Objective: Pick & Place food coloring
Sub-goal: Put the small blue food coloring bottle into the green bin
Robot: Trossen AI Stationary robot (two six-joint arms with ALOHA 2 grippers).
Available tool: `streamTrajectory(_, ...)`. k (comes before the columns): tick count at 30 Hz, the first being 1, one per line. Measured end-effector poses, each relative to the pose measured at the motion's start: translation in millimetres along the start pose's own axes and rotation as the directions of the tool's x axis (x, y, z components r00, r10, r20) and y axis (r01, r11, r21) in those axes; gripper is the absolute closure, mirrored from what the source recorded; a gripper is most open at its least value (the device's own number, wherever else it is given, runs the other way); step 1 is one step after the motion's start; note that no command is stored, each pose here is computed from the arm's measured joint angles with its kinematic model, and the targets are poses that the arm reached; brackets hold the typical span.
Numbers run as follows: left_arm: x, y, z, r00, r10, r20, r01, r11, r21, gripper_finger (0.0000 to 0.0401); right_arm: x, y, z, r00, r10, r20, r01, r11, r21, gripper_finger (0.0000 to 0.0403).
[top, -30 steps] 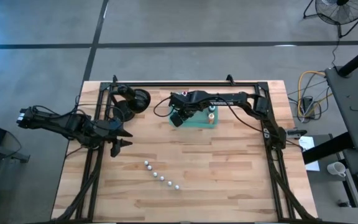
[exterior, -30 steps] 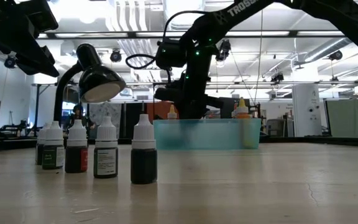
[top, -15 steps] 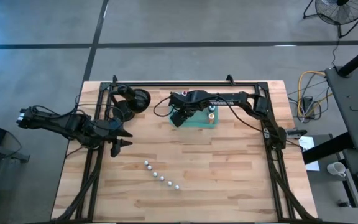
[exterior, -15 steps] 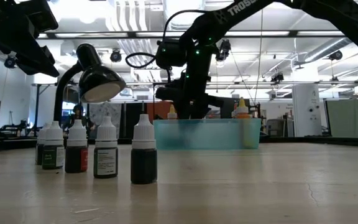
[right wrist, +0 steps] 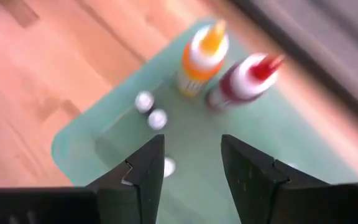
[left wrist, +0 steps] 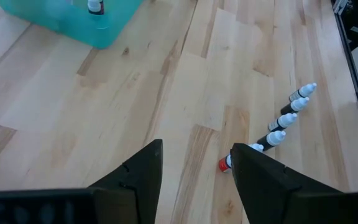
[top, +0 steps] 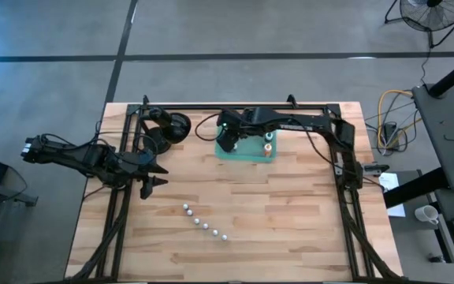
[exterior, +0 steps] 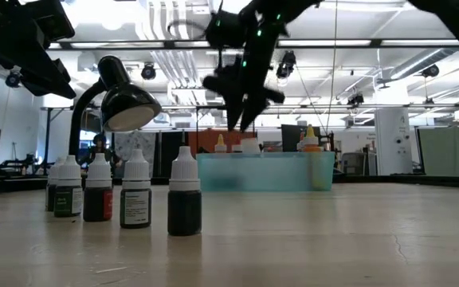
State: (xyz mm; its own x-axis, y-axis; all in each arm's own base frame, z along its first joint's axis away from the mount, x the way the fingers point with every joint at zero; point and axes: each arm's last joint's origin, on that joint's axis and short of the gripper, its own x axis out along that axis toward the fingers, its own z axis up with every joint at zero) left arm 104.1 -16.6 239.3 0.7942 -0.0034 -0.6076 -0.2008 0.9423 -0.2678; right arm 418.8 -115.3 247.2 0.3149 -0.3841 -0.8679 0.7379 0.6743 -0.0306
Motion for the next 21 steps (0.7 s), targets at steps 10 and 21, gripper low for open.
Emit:
streamTrajectory(10, 0, 0, 0, 1.000, 0.000, -0.001, 0.000, 1.000, -0.001, 0.0238, -85, 34, -14, 0.970, 0.170, 0.177, -0.076, 0.894, -0.441, 0.0252)
streamTrajectory(21, 0, 0, 0, 1.000, 0.001, -0.002, -0.001, 1.000, -0.001, 0.0238, -116, 95, -71, 0.852, 0.514, -0.097, -0.417, 0.555, -0.720, 0.0240)
